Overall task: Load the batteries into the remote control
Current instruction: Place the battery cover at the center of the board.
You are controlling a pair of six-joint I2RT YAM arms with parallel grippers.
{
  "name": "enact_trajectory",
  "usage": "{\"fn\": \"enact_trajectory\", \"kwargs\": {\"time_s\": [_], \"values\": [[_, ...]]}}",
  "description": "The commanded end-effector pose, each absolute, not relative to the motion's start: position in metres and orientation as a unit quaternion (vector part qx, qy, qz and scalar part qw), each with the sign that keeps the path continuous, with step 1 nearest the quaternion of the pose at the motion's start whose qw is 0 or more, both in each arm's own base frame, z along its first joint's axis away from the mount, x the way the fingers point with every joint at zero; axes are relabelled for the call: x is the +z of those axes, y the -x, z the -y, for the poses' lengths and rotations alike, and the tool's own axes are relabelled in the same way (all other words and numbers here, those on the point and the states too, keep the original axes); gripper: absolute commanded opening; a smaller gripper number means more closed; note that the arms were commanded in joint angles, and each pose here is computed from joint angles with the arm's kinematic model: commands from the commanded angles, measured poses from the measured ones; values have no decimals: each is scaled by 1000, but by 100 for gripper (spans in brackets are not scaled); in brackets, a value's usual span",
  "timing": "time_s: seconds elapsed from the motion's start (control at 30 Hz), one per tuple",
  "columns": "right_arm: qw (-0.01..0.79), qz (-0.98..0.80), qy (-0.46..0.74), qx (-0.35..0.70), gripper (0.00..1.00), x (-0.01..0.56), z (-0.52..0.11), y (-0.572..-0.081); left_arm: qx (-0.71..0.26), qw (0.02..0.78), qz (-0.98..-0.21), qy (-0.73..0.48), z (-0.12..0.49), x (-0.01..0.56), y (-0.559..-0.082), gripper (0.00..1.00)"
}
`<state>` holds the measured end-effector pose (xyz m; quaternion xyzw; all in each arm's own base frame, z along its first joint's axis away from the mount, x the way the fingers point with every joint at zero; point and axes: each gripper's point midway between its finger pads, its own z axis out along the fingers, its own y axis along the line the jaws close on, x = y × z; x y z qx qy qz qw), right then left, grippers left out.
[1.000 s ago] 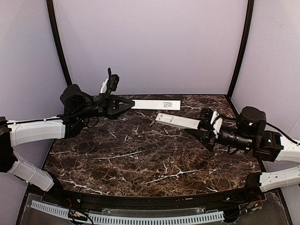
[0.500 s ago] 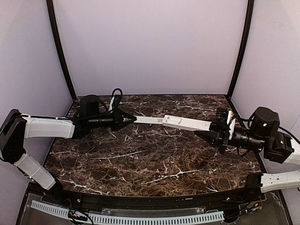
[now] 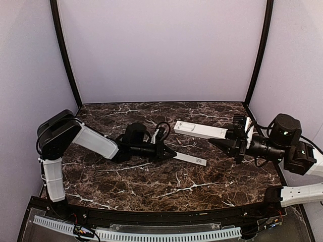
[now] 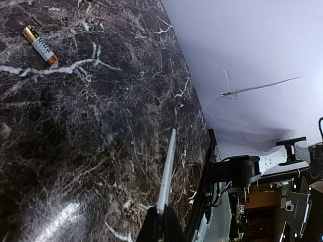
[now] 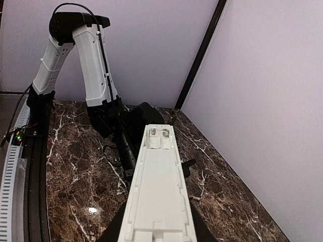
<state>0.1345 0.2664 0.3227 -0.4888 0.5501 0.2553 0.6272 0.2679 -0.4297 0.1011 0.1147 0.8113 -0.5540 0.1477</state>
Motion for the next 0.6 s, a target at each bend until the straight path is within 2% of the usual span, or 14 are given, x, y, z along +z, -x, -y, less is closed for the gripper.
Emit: {"fn": "enact_trajectory", "kwargs": {"time_s": [0.0, 0.2, 0.4, 0.5, 0.57], "values": [[659, -535, 460, 259, 0, 345, -259, -137, -576, 142, -798, -109, 460, 94, -267, 0], [653, -542, 460, 261, 0, 338, -260, -139, -558, 135, -814, -93, 479, 66, -274, 2], [651, -547, 456, 263, 0, 335, -260, -139, -530, 126, -833, -97, 479, 47, -275, 30], [651, -547, 456, 263, 0, 336, -259, -139, -534, 119, -830, -106, 480, 52, -271, 51], [650, -547, 456, 266, 0, 336, -258, -138, -538, 118, -827, -108, 477, 57, -271, 60]]}}
